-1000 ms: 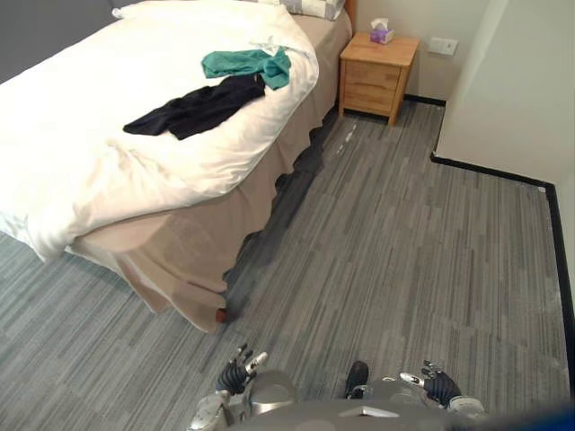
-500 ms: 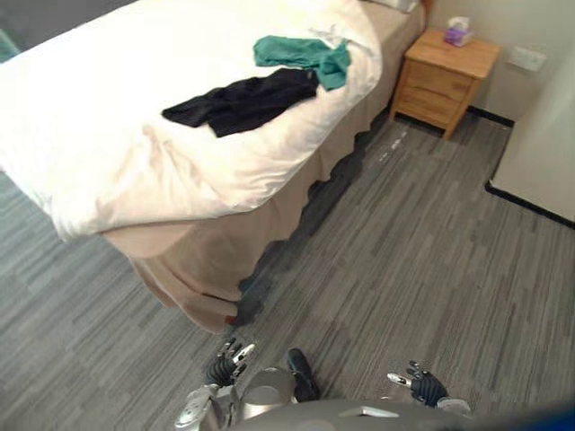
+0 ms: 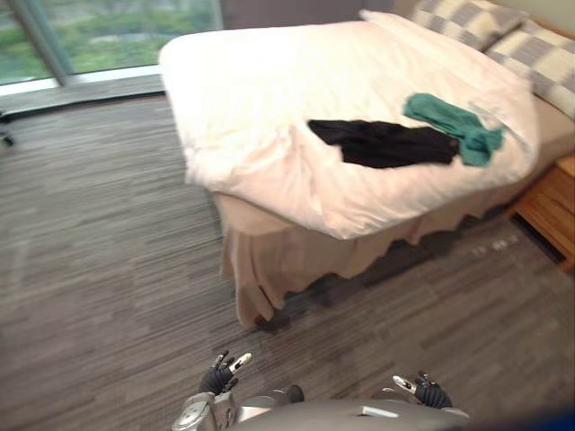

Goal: Tidy the bed and pick cloth on bed and put in laundry

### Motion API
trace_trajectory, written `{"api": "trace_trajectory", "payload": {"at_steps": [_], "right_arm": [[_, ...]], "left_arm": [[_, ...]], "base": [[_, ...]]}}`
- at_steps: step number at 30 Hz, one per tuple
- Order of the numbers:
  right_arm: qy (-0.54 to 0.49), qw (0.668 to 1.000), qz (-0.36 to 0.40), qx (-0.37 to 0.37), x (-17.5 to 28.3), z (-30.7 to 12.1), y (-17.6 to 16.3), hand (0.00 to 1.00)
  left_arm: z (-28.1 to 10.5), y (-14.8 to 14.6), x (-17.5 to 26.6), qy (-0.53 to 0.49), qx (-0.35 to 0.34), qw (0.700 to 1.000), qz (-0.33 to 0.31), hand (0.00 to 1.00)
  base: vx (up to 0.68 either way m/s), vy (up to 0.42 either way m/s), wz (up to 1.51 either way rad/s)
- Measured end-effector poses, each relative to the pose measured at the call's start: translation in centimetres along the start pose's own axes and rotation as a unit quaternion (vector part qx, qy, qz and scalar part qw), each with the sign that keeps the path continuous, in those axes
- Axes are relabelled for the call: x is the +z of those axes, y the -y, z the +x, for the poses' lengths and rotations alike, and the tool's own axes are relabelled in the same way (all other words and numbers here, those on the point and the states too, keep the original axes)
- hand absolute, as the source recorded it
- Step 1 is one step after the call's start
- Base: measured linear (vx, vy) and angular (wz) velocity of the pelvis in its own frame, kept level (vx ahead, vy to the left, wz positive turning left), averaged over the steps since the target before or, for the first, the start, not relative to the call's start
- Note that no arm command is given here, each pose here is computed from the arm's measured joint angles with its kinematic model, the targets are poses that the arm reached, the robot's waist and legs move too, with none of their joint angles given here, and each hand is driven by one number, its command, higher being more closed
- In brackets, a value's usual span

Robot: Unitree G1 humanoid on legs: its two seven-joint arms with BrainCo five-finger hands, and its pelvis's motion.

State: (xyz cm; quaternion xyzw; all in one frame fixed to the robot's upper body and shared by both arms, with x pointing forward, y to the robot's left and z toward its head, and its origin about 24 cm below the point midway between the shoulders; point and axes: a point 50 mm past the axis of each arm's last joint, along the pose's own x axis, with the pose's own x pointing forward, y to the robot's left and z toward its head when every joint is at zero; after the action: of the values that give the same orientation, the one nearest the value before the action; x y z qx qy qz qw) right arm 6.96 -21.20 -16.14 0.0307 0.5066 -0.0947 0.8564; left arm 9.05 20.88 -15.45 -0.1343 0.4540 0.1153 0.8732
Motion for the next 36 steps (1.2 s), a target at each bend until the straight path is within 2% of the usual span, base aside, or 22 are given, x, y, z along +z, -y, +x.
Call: {"api": "trace_trajectory", "payload": {"at_steps": [5, 6, 11, 18, 24, 27, 32, 36], "right_arm": [[0.006, 1.0, -0.003, 0.009, 0.6, 0.2, -0.3, 0.0], [0.006, 1.0, 0.003, 0.025, 0.6, 0.3, -1.4, 0.0], [0.018, 1.0, -0.009, 0.022, 1.6, 0.5, 0.2, 0.0], [0.007, 0.998, -0.019, 0.053, 1.1, 0.4, -0.6, 0.0], [0.001, 0.998, -0.03, 0.059, 1.3, 0.4, 0.0, 0.0], [-0.006, 0.996, -0.037, 0.077, 1.1, 0.5, -1.0, 0.0], [-0.006, 0.996, -0.033, 0.078, 1.0, 0.5, -1.2, 0.0], [-0.012, 0.997, -0.032, 0.075, 1.0, 0.5, -1.1, 0.0]], "left_arm": [[-0.1, -0.1, 0.0, 0.005, 0.001, 1.0, -0.002, 0.0], [-0.2, -0.8, 0.4, 0.018, 0.009, 1.0, -0.008, 0.0], [-0.3, 0.8, -0.7, 0.021, 0.0, 0.999, -0.033, 0.0], [-0.7, 0.0, -0.1, 0.063, 0.02, 0.997, -0.048, 0.0], [-0.7, 0.4, -0.8, 0.043, 0.021, 0.998, -0.049, 0.0], [-0.7, -0.5, -0.2, 0.045, 0.024, 0.998, -0.026, 0.0], [-0.6, -0.3, -0.6, 0.032, 0.033, 0.999, -0.024, 0.0], [-0.6, -0.5, -1.1, 0.019, 0.065, 0.995, -0.077, 0.0]], "base": [[0.2, -0.254, 0.67], [0.14, -0.284, 0.45], [0.2, -0.292, 0.44], [0.14, -0.149, 0.2], [0.14, 0.091, 0.12], [0.1, 0.151, 0.17], [0.02, 0.069, 0.09], [-0.05, -0.039, 0.14]]}}
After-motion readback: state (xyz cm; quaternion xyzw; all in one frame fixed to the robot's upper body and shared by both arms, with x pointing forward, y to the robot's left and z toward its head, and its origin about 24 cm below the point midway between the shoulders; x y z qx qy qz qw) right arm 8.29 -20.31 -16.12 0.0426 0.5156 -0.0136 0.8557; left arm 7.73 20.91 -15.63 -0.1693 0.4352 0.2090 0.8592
